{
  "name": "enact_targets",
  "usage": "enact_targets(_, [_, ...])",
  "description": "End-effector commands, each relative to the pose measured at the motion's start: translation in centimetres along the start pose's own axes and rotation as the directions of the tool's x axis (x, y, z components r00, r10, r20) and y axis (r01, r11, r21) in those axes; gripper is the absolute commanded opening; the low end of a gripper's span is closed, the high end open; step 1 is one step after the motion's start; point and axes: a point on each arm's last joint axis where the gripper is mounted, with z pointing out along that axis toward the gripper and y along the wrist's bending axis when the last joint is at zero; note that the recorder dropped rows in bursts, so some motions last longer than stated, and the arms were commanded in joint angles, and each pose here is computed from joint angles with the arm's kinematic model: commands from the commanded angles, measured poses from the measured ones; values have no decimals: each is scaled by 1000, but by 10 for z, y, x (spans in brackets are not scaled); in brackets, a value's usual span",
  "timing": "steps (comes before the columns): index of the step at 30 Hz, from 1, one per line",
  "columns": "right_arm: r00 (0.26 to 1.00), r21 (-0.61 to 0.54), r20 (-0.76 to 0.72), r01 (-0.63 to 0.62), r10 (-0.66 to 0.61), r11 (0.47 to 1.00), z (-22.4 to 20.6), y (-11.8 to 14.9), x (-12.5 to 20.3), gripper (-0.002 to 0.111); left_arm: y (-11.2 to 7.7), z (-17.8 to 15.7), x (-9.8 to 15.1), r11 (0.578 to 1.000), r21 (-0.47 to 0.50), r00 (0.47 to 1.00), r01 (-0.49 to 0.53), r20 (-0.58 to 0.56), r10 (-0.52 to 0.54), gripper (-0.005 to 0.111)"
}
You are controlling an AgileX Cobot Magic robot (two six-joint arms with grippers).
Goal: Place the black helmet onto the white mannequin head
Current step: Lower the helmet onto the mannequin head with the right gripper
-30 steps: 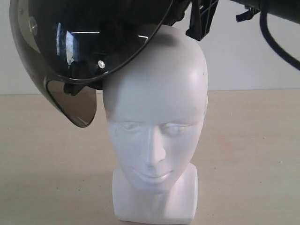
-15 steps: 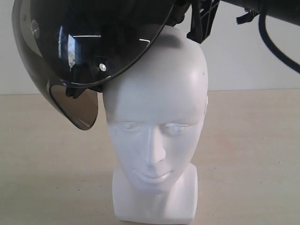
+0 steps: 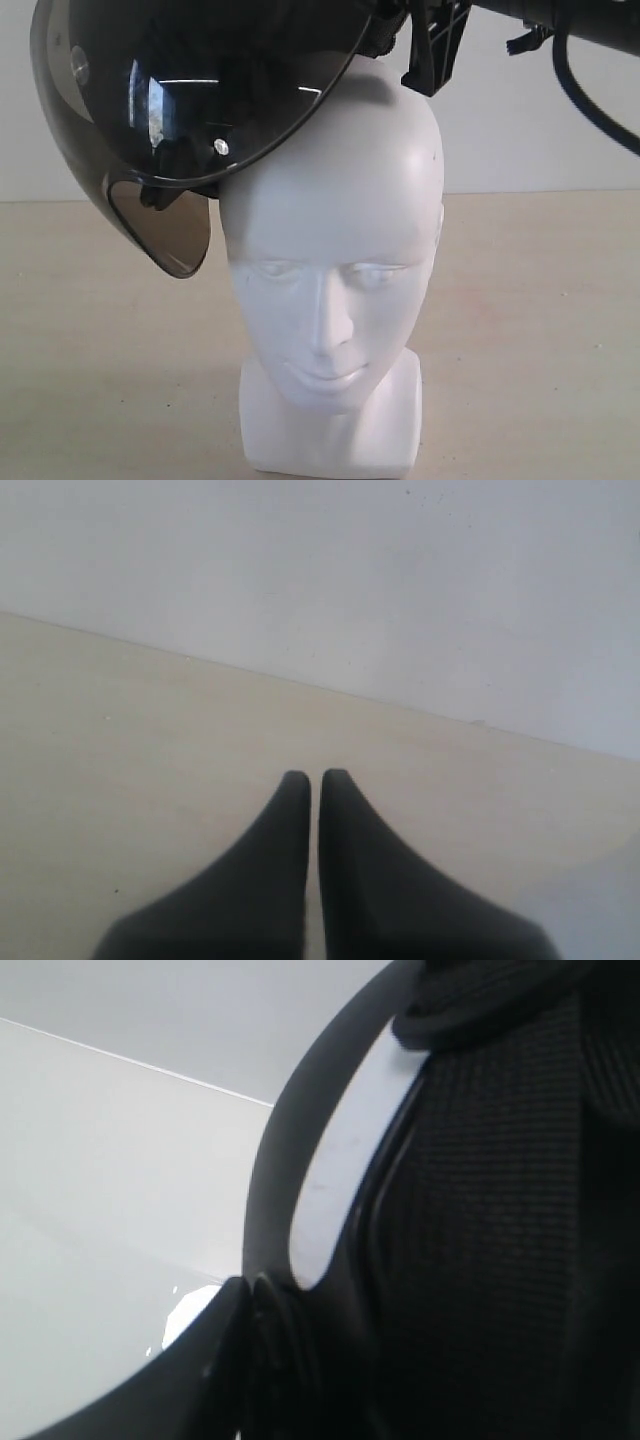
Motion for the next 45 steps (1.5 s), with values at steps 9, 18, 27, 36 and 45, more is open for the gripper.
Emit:
enact_targets(9, [994,60,2,112,-112,992,-5,0,-3,0,0,0,1,1000,2,1000,0,-6,0,4])
enact_targets(18, [999,-14,0,38,-38,999,-12,-14,-4,0,0,0,1,1000,2,1000,0,-6,0,4])
enact_targets(27, [995,-163,11,-96,99,982,-25,-24,-13,0,0,0,1,1000,2,1000,0,-6,0,4])
enact_targets(36, [976,-258,7,-210,219,943,-43,-44,-16,0,0,0,1,1000,2,1000,0,-6,0,4])
enact_targets(45, [959,-229,-14,-277,282,933,-52,-61,-8,0,0,0,1,1000,2,1000,0,-6,0,4])
